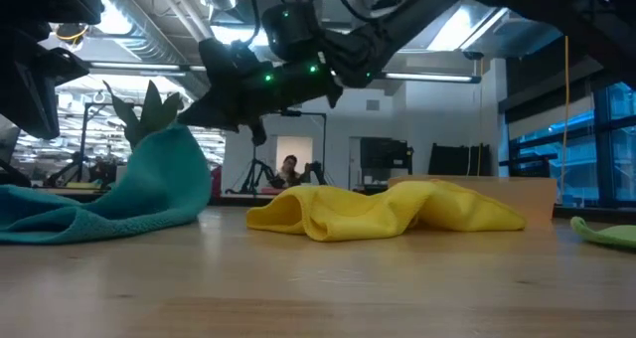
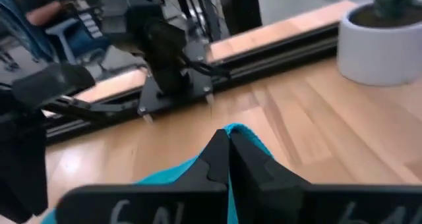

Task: Roll microfiber towels into tight, uniform cylinder then place into a basket
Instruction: Roll the blue microfiber towel

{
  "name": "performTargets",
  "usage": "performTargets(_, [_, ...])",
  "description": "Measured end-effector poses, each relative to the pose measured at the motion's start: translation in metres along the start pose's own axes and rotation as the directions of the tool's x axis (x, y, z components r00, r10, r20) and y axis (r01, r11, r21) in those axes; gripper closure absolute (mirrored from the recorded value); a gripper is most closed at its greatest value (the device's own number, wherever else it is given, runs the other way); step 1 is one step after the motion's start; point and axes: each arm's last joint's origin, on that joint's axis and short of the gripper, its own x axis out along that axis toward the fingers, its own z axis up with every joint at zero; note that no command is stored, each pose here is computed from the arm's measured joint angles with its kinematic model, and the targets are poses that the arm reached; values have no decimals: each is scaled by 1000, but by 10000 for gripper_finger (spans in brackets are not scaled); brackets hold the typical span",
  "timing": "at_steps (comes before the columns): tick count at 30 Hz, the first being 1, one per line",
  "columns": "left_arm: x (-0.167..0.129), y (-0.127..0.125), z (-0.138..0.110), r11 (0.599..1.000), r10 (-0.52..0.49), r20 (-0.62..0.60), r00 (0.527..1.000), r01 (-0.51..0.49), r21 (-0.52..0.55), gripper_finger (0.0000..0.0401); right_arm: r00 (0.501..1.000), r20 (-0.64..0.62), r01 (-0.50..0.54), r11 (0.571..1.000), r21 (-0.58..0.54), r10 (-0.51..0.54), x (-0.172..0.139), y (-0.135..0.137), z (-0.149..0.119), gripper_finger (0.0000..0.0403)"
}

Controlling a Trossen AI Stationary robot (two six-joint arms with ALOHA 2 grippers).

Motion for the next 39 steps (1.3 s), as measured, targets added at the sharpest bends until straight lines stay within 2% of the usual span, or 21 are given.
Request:
performTargets(11, [0,0,0,1000,3,-2,1000,-3,1,354,1000,4,-13,1000,-12,13,9,-6,-16,395])
performTargets(22, [0,1,0,1000,5,-4,1000,-5,2,354,1000,21,-14,993,-113,17,9,-5,-15,363])
performTargets(39, [0,1,0,1000,5,-4,1000,-5,-5,354,999,32,-16,993,-119,20,8,-4,-11,244])
